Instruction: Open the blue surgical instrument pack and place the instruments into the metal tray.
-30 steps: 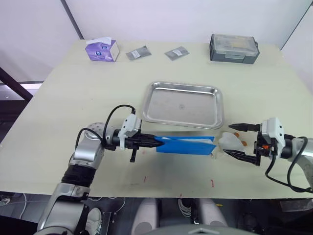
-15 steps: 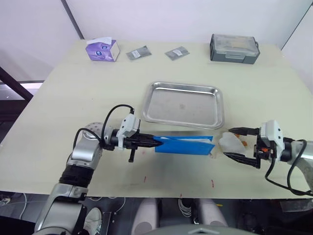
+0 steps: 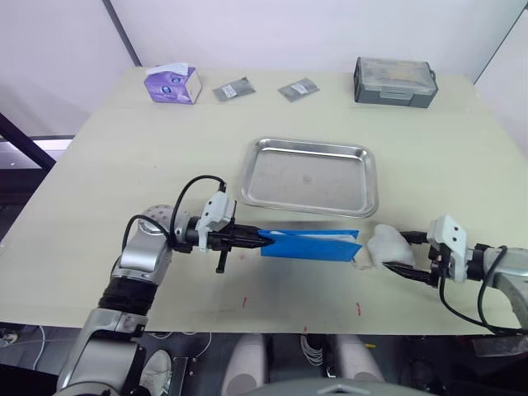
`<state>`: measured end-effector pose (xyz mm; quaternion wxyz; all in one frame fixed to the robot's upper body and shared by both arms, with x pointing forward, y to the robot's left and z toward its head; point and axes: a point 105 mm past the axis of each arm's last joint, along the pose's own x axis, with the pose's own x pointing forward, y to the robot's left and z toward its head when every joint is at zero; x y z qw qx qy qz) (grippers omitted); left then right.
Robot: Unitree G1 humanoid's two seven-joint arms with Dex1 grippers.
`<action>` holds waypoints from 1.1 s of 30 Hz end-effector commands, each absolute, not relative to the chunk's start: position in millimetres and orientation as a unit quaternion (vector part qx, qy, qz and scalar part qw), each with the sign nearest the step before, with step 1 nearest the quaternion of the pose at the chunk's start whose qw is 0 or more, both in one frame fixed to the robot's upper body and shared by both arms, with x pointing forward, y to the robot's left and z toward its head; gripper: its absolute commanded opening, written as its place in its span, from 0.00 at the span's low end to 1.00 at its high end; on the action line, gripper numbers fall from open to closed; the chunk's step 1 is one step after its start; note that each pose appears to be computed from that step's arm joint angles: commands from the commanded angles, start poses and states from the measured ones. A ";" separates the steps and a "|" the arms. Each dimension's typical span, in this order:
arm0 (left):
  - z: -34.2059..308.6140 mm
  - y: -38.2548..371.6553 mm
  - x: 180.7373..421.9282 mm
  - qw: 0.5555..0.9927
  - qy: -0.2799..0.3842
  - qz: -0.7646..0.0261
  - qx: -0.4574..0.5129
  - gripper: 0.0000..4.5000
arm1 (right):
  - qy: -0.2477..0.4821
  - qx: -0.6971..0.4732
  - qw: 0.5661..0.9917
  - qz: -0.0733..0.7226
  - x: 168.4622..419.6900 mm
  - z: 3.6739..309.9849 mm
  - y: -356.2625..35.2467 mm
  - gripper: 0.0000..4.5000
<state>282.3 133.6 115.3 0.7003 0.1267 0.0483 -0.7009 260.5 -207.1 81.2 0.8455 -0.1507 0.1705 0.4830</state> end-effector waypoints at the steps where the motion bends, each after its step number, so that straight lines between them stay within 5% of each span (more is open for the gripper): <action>1: 123.2 134.0 282.3 0.697 0.036 -0.701 0.150 0.00 | 0.164 -0.135 0.854 0.475 261.0 88.6 -211.2 0.50; 7: 119.3 135.7 280.7 0.696 0.042 -0.700 0.155 0.00 | 0.138 -0.082 0.877 0.454 261.6 102.1 -215.7 0.00; 21: 116.3 139.3 286.3 0.702 0.045 -0.689 0.174 0.00 | -0.019 0.086 0.889 0.450 253.8 185.4 -226.3 0.00; 33: 118.0 132.2 287.6 0.699 0.042 -0.694 0.166 0.00 | -0.084 0.142 0.849 0.502 251.7 241.5 -186.7 0.00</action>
